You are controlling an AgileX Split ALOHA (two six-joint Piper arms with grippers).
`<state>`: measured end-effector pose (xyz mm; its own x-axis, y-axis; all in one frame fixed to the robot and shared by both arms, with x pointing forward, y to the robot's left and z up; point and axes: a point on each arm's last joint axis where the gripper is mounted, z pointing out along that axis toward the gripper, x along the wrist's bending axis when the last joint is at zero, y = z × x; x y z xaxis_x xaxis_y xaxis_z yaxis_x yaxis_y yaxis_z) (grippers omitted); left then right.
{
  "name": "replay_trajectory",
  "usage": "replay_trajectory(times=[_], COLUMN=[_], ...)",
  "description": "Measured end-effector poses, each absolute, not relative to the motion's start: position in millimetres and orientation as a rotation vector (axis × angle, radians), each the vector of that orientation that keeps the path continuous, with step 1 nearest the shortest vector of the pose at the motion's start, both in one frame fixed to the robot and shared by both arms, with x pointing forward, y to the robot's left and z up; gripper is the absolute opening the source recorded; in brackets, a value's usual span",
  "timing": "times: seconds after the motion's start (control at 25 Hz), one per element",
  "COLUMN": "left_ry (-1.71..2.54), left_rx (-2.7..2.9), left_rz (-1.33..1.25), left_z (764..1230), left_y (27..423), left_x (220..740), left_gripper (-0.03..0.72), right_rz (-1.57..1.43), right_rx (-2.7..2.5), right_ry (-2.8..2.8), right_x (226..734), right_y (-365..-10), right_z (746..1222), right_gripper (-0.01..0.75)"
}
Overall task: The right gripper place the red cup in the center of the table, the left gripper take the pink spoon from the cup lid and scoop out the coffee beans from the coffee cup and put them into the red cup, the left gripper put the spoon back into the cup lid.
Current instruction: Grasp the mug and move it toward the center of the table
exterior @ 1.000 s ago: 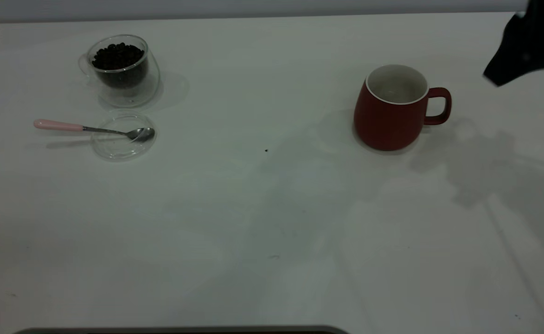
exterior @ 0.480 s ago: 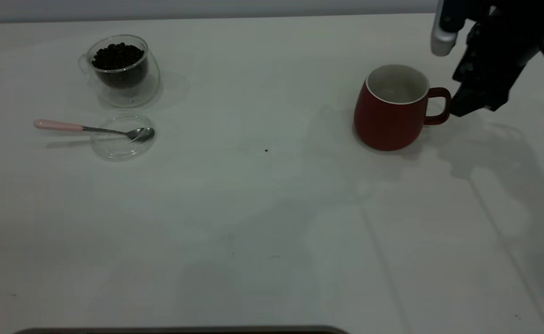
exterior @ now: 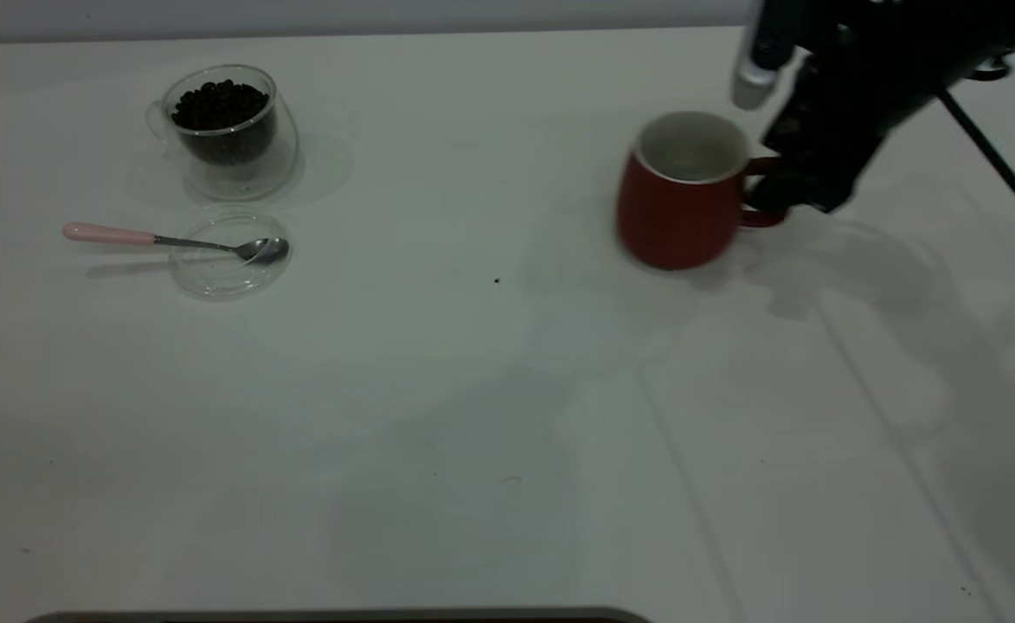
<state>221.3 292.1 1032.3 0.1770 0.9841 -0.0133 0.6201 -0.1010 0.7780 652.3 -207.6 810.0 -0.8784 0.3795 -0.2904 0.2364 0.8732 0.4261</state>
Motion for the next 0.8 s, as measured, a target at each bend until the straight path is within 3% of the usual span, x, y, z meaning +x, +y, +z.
replay_trajectory(times=[0.48, 0.8], left_ry=[1.516, 1.517], left_rx=[1.801, 1.802], left_rz=[0.71, 0.709], left_z=[1032, 1032], left_y=[292, 292], left_x=[221, 221], left_gripper=[0.465, 0.465], right_rz=[0.755, 0.815], right_rx=[0.332, 0.319], right_ry=[2.595, 2.602], right_x=[667, 665], right_y=[-105, -92], right_z=[826, 828], right_gripper=[0.589, 0.589])
